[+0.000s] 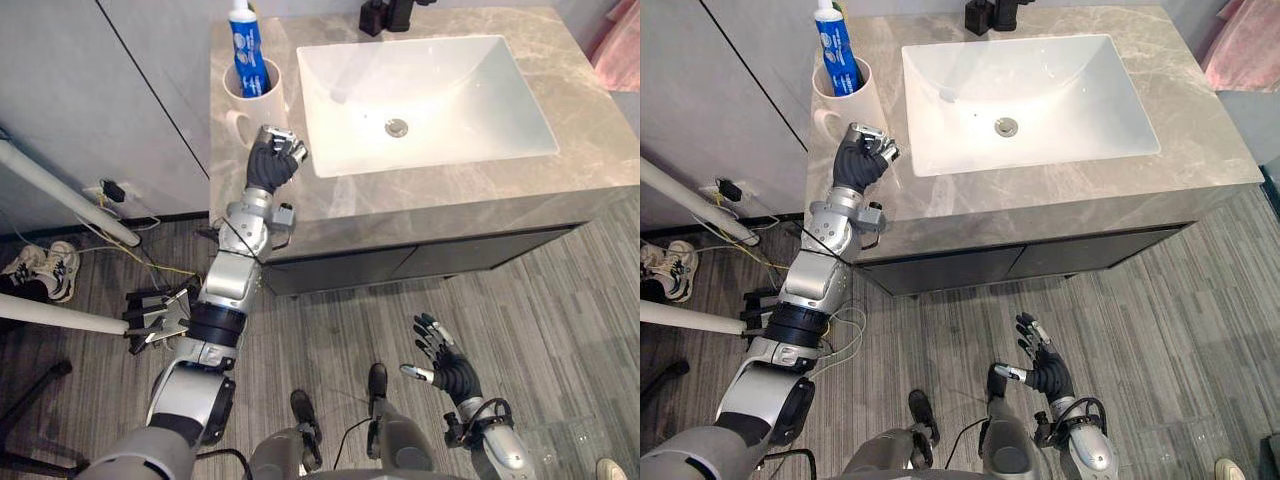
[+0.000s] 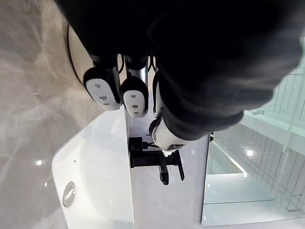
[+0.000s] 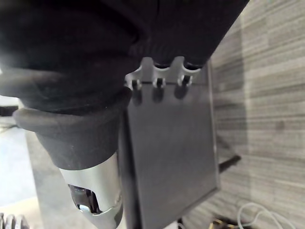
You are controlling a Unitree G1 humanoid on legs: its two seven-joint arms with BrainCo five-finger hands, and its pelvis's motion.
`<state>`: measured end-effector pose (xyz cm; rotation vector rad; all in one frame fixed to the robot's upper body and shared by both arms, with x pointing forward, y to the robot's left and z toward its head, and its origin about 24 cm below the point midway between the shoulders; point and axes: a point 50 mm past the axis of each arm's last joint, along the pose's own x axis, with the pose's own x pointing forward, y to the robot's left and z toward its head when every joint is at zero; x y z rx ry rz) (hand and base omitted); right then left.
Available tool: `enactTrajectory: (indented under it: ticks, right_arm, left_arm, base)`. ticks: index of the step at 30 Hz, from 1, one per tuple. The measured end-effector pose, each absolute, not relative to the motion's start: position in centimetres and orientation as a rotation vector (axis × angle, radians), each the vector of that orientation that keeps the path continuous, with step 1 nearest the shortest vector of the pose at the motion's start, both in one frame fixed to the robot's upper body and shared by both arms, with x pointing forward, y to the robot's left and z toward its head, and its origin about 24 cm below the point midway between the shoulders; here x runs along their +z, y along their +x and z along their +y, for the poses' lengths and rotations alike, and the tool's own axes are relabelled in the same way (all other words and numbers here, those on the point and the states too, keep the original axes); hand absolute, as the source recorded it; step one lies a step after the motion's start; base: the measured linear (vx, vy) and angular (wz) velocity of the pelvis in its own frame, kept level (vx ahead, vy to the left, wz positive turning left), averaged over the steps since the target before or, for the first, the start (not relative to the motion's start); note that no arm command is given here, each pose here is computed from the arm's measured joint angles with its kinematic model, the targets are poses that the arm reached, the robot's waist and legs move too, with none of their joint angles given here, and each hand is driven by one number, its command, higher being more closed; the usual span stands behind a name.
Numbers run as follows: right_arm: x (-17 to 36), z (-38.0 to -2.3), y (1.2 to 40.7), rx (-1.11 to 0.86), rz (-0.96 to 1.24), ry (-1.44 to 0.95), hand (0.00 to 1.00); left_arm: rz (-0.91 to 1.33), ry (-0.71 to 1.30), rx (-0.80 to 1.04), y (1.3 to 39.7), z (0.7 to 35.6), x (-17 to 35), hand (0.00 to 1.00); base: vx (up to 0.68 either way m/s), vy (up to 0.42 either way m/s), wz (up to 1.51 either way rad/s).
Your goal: Organize washtable
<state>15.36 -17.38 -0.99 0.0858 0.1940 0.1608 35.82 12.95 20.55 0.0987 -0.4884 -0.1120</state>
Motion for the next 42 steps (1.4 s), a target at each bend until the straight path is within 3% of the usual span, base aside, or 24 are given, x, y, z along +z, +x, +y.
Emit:
enactTrajectory:
  ticks: [42]
  right_arm:
    - [-0.9, -17.9, 15.3, 0.178, 0.2, 0.051, 0.0]
  left_arm:
    - [-0.517, 0.094, -0.006, 37.7, 14.4, 23.8, 1.0]
  base:
    - [0.0, 0.0, 0.0]
